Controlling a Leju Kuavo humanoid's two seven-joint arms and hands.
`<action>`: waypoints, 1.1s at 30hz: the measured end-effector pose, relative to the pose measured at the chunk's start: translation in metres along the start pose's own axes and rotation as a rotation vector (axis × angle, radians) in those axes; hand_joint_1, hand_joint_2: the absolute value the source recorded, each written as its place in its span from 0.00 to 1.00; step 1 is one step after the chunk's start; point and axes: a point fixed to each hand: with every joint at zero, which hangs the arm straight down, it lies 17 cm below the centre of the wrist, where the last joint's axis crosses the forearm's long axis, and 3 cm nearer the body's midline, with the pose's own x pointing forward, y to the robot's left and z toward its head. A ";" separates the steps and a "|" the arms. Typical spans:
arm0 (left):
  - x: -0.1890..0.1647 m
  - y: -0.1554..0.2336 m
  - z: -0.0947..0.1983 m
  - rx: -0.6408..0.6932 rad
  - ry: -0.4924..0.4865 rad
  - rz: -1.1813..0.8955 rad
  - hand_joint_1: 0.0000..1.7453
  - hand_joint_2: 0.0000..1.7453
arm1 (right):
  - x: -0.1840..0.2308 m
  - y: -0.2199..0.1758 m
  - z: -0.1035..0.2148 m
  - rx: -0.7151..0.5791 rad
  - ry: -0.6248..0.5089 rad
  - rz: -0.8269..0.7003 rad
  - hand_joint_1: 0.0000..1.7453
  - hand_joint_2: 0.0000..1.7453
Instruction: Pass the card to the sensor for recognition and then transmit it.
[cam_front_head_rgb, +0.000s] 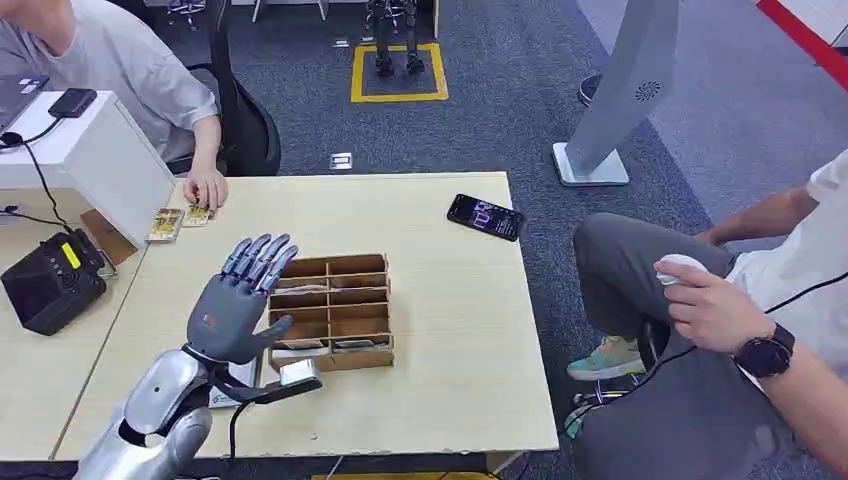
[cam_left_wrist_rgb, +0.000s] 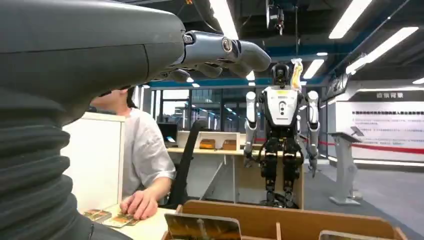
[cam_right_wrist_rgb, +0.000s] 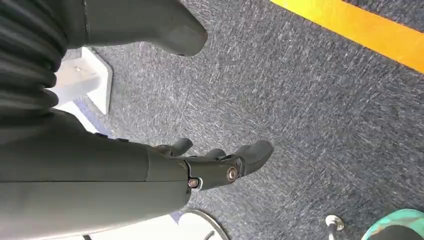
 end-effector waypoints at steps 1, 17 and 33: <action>-0.012 -0.013 0.002 -0.022 0.041 0.007 0.00 1.00 | 0.000 0.000 0.000 0.000 0.000 0.001 0.00 1.00; -0.029 -0.045 0.010 -0.085 0.105 0.025 0.00 1.00 | -0.001 0.000 0.000 0.000 0.003 0.002 0.00 1.00; -0.025 -0.045 -0.004 -0.071 0.107 0.021 0.00 1.00 | -0.001 -0.001 0.000 -0.003 0.003 0.003 0.00 1.00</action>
